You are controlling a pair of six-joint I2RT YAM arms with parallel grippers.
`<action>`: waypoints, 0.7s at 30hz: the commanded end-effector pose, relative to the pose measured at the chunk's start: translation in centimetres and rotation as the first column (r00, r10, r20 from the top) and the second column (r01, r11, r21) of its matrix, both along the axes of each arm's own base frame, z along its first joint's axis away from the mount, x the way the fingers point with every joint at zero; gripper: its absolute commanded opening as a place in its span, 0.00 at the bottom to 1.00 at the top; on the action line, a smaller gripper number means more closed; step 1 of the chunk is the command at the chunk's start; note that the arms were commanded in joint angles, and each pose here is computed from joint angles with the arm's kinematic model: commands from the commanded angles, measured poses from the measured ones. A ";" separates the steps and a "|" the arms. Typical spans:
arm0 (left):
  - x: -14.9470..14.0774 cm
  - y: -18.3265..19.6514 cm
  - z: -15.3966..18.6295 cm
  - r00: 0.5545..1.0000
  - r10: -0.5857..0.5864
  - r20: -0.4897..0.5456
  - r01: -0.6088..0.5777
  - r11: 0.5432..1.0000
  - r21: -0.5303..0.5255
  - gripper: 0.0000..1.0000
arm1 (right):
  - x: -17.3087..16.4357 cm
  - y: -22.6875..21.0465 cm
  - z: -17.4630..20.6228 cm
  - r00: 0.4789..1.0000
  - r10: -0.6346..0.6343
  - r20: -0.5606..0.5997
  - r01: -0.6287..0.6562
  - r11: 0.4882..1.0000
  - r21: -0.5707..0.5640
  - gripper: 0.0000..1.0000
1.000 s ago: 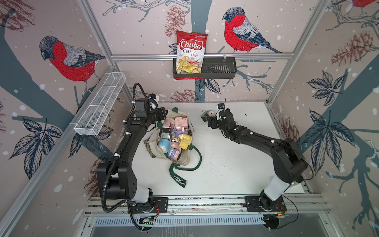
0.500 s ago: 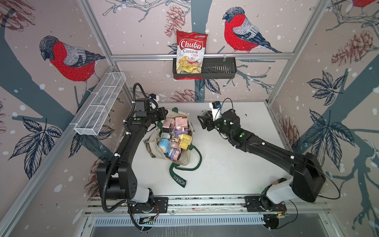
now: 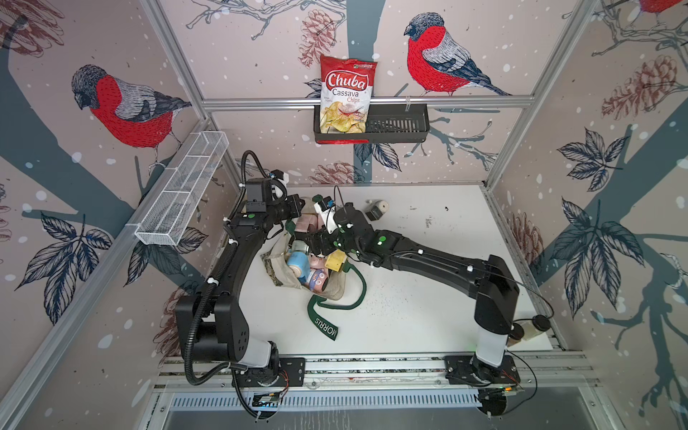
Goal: Take out the pencil sharpeners from the tote bags
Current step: Pick up the pencil sharpener from the canvas bag.
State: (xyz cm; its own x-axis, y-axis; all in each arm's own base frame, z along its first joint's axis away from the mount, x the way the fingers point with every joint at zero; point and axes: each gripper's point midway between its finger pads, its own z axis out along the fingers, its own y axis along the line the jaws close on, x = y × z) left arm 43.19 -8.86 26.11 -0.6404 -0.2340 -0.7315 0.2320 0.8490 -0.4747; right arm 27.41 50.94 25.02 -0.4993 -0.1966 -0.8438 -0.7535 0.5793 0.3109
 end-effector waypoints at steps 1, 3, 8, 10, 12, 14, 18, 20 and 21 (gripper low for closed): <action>0.4 -0.4 1.1 0.999 -0.023 0.046 0.023 1.000 -0.010 0.00 | -1.0 0.9 -2.1 0.985 -0.060 -0.163 0.059 0.998 -0.014 0.81; 0.3 -0.4 1.2 0.999 -0.023 0.047 0.023 1.000 -0.011 0.00 | -1.2 1.5 -2.8 0.978 -0.071 -0.196 0.070 0.997 -0.011 0.81; 0.3 -0.4 1.1 0.999 -0.022 0.045 0.023 1.000 -0.010 0.00 | -1.3 2.8 -4.2 0.965 -0.089 -0.248 0.086 0.996 -0.021 0.82; 0.3 -0.3 1.0 0.999 -0.022 0.042 0.022 1.000 -0.008 0.00 | -1.8 3.2 -5.3 0.960 -0.096 -0.263 0.079 0.994 -0.073 0.82; 0.3 -0.3 1.2 0.999 -0.022 0.046 0.022 1.000 -0.007 0.00 | -2.5 3.7 -6.3 0.959 -0.091 -0.270 0.062 0.992 -0.113 0.82; 0.3 -0.3 1.1 0.999 -0.021 0.048 0.021 1.000 -0.007 0.00 | -3.1 4.2 -7.1 0.958 -0.089 -0.273 0.053 0.989 -0.135 0.84; 0.4 -0.3 0.8 0.999 -0.020 0.037 0.021 1.000 -0.007 0.00 | -4.0 4.8 -8.7 0.954 -0.079 -0.290 0.021 0.980 -0.197 0.86; 0.4 -0.3 0.8 0.999 -0.021 0.037 0.021 1.000 -0.006 0.00 | -4.3 4.3 -9.4 0.957 -0.084 -0.278 0.012 0.968 -0.251 0.85; 0.4 -0.3 0.8 0.999 -0.021 0.037 0.022 1.000 -0.006 0.00 | -4.4 4.0 -9.5 0.959 -0.090 -0.268 0.014 0.962 -0.273 0.86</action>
